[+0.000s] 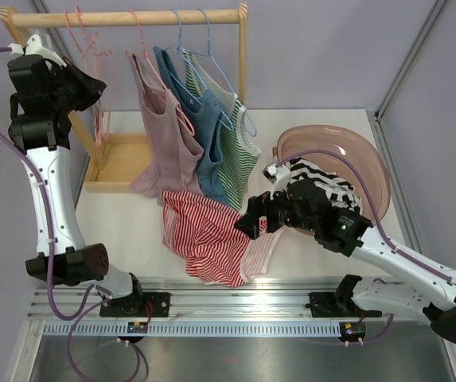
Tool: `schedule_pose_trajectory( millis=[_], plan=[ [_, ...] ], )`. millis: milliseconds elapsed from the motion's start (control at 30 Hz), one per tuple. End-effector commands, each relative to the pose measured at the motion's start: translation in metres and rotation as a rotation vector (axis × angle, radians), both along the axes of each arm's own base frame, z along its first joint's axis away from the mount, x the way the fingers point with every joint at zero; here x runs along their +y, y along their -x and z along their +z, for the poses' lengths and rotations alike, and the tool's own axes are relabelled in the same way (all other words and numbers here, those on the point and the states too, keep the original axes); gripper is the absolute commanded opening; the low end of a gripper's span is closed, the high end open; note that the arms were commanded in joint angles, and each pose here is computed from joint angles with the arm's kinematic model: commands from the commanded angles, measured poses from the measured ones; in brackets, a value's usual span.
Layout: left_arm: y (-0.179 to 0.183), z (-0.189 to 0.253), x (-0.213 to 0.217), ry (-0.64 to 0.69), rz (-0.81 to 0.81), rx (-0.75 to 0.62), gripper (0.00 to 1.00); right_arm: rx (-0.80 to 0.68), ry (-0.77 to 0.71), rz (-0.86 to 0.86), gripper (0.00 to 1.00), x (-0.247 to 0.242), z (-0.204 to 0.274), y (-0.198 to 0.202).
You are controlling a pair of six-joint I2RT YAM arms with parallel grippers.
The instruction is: Remove the tank top from the hanger
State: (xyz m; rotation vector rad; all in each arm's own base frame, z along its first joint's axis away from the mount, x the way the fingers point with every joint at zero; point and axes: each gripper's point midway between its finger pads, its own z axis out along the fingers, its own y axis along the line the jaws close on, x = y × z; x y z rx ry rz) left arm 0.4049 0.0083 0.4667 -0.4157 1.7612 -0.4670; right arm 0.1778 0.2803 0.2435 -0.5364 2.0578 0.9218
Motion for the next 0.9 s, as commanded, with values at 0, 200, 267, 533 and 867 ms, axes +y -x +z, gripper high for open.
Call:
schedule_pose_trajectory(
  millis=[0,200,267,533,867],
  plan=[
    [0.0,0.022,-0.01,0.019,-0.088,-0.064,0.0,0.028,-0.053,0.113,1.0,0.029,-0.008,0.007],
    [0.008,0.005,-0.005,-0.01,-0.061,-0.026,0.22,0.079,0.099,0.023,0.99,0.059,-0.057,-0.008],
    [0.012,0.002,-0.004,-0.017,-0.055,-0.022,0.48,0.052,0.141,-0.022,0.99,0.068,-0.066,-0.012],
    [0.068,0.014,-0.019,-0.077,-0.097,-0.095,0.99,0.055,0.378,-0.071,0.99,0.093,-0.143,-0.01],
    [0.138,-0.017,-0.015,-0.157,0.001,-0.136,0.99,0.173,0.551,-0.022,0.97,0.097,-0.235,0.014]
  ],
)
